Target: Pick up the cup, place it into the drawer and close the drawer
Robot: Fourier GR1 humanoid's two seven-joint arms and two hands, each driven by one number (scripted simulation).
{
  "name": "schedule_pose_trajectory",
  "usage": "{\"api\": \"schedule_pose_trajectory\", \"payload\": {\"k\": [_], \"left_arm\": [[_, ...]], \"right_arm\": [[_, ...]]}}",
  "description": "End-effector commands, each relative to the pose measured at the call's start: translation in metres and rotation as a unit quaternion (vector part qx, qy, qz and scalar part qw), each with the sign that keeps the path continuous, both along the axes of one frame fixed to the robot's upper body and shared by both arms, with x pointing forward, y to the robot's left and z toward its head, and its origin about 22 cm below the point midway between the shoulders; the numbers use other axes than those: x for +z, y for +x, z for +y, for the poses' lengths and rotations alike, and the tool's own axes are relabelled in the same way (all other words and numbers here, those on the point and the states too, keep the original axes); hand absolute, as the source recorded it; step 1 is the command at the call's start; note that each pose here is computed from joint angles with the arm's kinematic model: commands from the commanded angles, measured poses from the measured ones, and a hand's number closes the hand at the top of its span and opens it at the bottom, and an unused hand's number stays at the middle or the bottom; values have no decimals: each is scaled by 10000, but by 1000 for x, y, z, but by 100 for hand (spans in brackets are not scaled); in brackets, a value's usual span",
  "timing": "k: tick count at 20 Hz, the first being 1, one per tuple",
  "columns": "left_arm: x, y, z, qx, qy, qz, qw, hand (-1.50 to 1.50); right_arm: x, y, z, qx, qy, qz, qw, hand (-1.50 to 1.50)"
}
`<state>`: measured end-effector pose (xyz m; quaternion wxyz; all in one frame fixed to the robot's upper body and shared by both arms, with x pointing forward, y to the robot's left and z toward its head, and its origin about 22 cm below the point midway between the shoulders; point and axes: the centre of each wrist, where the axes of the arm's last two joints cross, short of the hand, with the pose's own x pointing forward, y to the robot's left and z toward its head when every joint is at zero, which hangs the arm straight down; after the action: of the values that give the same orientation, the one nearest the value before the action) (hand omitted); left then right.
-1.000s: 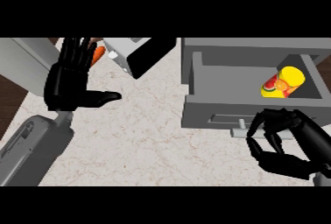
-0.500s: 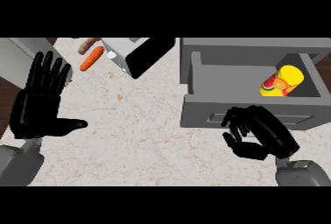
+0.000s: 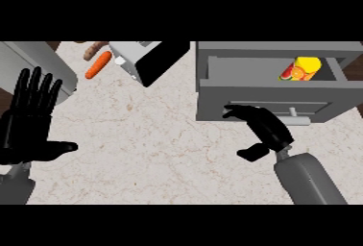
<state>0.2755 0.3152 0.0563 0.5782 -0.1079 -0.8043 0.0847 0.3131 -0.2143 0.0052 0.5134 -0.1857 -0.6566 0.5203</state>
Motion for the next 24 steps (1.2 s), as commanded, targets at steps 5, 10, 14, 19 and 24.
{"api": "schedule_pose_trajectory", "payload": {"k": [5, 10, 14, 19, 24], "left_arm": [[-15, -17, 26, -96, -8, 46, 9999, -150], [-10, -12, 26, -77, -98, 2, 9999, -150], [-21, -14, 23, -105, -66, 41, 9999, -150], [-21, -7, 17, -260, -33, -3, 9997, -150], [-3, -5, 23, -348, 29, -148, 9993, -150]], "right_arm": [[-14, 56, -19, -135, 68, 156, 9998, -150], [-23, 77, -16, -84, 219, 373, 9990, -150], [-9, 91, -51, -140, 266, 463, 9985, -150], [5, 106, -44, -128, 100, 481, 9987, -150], [22, 114, -60, -334, 146, 518, 9980, -150]]}}
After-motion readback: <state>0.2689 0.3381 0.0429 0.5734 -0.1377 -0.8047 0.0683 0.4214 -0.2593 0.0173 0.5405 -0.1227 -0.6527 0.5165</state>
